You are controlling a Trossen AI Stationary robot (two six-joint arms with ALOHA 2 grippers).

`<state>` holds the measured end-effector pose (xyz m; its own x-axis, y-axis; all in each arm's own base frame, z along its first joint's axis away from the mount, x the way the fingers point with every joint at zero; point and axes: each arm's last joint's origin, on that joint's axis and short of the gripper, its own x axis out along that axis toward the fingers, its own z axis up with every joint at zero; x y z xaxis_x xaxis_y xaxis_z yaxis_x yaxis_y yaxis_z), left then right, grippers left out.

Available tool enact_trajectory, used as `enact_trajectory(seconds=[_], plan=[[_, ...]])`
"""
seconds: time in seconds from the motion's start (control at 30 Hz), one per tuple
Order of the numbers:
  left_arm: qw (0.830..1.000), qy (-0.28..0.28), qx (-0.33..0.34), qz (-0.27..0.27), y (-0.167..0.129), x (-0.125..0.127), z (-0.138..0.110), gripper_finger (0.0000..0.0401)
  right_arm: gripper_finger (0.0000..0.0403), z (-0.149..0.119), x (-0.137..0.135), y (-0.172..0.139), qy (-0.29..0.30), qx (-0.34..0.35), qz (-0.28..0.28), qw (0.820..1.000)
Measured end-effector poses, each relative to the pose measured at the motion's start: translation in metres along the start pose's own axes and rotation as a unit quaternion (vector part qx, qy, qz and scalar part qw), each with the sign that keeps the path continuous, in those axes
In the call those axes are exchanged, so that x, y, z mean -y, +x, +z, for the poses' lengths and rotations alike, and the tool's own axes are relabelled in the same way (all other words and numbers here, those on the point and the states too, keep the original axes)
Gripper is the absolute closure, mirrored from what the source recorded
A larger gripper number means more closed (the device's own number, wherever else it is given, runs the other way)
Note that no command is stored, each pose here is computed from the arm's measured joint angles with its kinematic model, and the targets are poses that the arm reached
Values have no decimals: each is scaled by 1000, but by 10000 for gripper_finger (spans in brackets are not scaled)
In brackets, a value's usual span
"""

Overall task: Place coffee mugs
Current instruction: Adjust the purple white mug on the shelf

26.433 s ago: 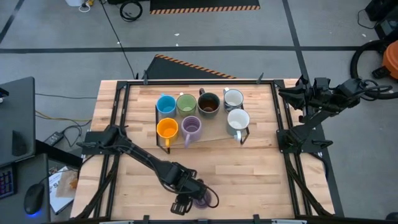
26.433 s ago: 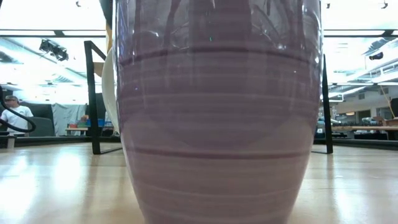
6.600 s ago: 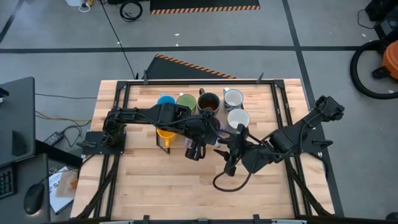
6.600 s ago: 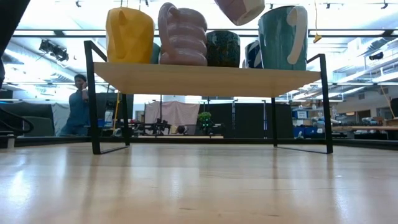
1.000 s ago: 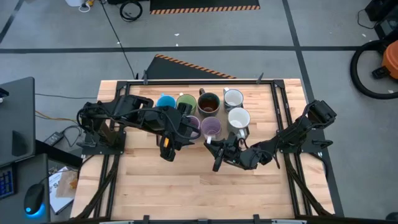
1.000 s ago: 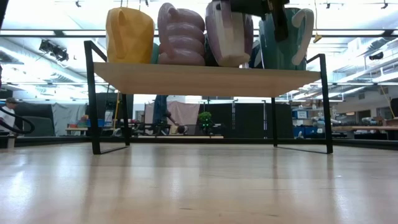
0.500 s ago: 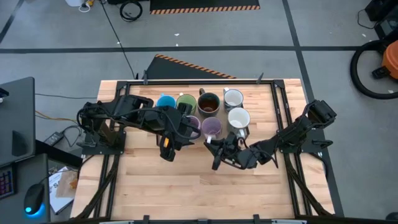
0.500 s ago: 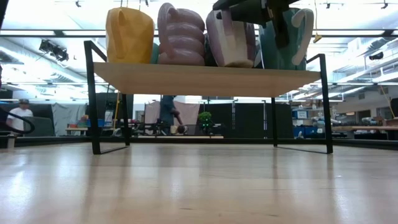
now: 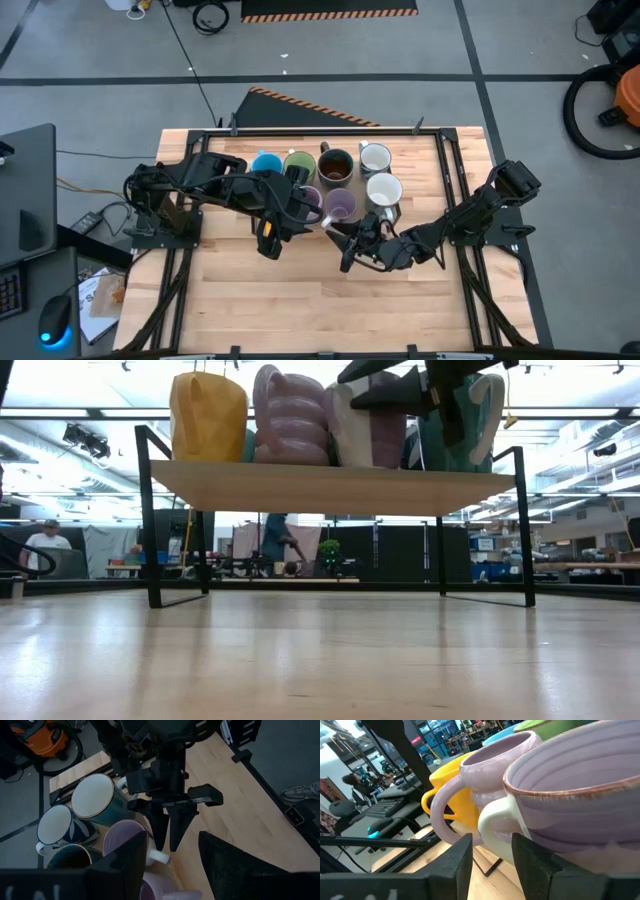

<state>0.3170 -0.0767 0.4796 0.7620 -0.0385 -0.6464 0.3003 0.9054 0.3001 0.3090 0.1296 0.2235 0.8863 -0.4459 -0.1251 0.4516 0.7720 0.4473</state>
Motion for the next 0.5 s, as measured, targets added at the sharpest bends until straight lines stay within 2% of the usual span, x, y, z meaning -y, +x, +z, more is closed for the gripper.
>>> enact_trajectory(seconds=[0.3, 0.5], plan=[[1000, 0, 0, 0, 0, 0, 0, 214, 243, -2, 1, 0, -15, -8, -1, 1000], [1000, 0, 0, 0, 0, 0, 0, 214, 217, -3, 2, 0, -33, -13, -3, 999]])
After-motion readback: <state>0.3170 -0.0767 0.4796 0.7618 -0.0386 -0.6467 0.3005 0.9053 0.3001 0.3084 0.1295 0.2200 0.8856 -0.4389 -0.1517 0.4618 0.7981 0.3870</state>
